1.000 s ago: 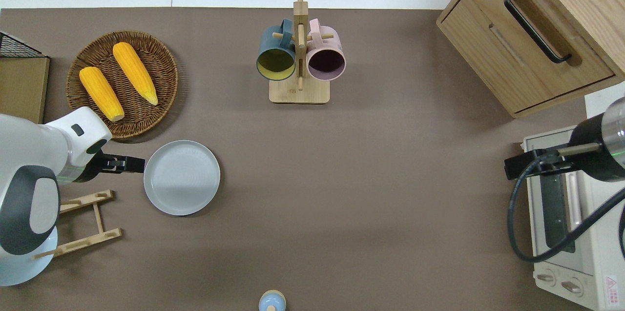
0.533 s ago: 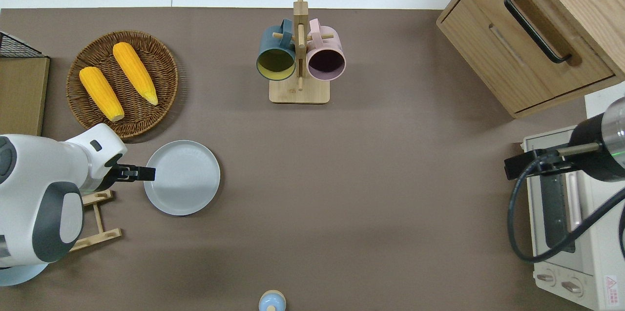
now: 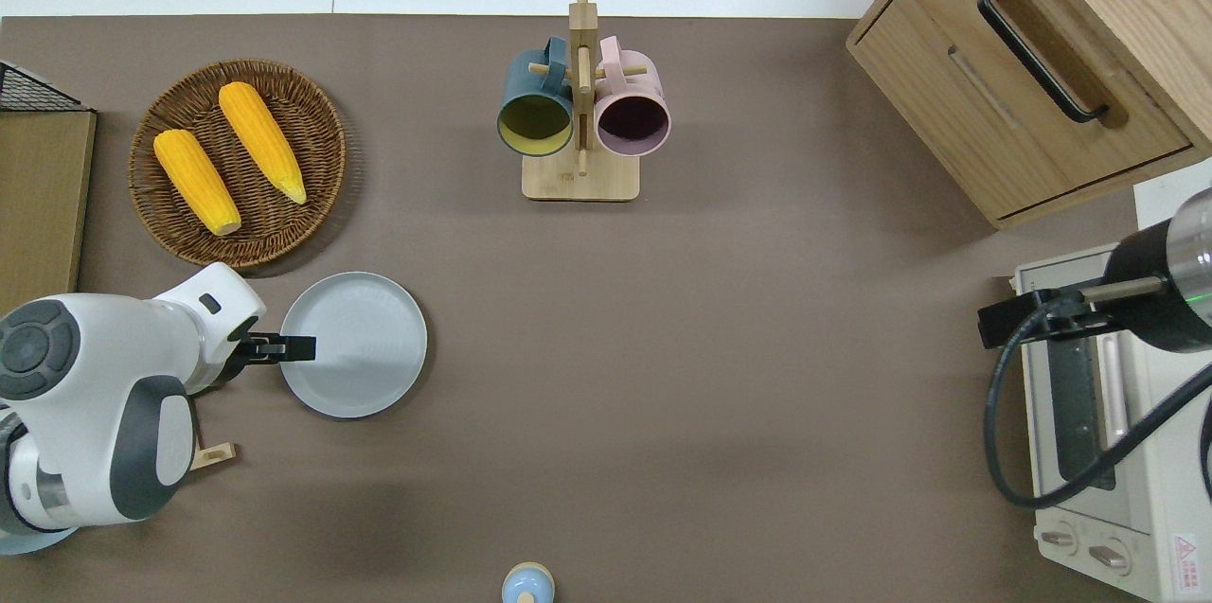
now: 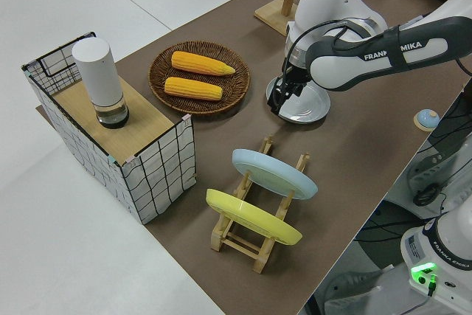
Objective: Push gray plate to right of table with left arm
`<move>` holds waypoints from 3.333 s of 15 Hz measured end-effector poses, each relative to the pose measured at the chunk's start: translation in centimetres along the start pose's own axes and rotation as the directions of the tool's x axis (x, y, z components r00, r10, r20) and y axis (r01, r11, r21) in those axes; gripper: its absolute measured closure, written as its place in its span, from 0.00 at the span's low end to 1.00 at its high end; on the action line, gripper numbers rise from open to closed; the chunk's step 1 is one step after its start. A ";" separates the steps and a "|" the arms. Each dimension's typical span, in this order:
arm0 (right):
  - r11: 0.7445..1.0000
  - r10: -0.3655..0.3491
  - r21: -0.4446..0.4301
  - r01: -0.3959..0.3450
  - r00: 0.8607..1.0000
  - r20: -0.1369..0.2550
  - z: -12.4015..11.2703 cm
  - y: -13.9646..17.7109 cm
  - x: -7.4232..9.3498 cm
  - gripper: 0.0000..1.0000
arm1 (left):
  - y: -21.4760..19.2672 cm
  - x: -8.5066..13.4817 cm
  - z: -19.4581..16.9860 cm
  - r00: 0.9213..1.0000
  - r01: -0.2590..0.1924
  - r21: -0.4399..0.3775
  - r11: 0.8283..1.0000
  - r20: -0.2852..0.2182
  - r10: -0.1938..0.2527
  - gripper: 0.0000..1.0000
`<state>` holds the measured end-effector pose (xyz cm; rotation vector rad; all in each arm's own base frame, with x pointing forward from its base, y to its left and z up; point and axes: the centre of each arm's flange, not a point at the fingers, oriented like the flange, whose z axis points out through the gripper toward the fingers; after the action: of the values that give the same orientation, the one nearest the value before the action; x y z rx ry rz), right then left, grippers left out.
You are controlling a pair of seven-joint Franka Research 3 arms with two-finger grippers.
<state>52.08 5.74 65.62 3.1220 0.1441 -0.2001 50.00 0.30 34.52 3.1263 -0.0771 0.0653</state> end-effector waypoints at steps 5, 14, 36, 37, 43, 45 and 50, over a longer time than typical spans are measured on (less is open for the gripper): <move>1.000 0.000 0.000 0.000 1.000 0.000 0.0 0.0 0.0 0.01 | 0.0 -0.7 2.5 1.000 0.003 0.001 1.000 0.003 -0.003 0.00; 1.000 0.000 0.000 0.000 1.000 0.000 0.0 0.0 0.0 0.01 | 0.0 -0.9 3.7 1.000 0.004 0.002 1.000 -0.003 -0.004 0.00; 1.000 0.000 0.000 0.000 1.000 0.000 0.0 0.0 0.0 0.01 | 0.1 -0.6 3.7 0.999 0.022 0.003 1.000 -0.024 -0.022 0.97; 1.000 0.000 0.000 0.000 1.000 0.000 0.0 0.0 0.0 0.01 | 0.1 -0.6 3.7 0.999 0.022 0.003 1.000 -0.024 -0.022 0.97; 1.000 0.000 0.000 0.000 1.000 0.000 0.0 0.0 0.0 0.01 | 0.5 -0.6 3.7 0.999 0.035 0.002 0.999 -0.025 -0.035 0.99; 1.000 0.000 0.000 0.000 1.000 0.000 0.0 0.0 0.0 0.01 | 1.1 -0.6 3.8 0.999 0.039 0.001 0.999 -0.022 -0.039 0.99; 1.000 0.000 0.000 0.000 1.000 0.000 0.0 0.0 0.0 0.01 | 5.5 -0.6 4.2 0.998 0.054 -0.004 0.999 -0.015 -0.054 0.99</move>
<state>52.08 5.74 65.62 3.1220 0.1441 -0.2001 49.26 -5.18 30.32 3.1214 0.0081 0.0878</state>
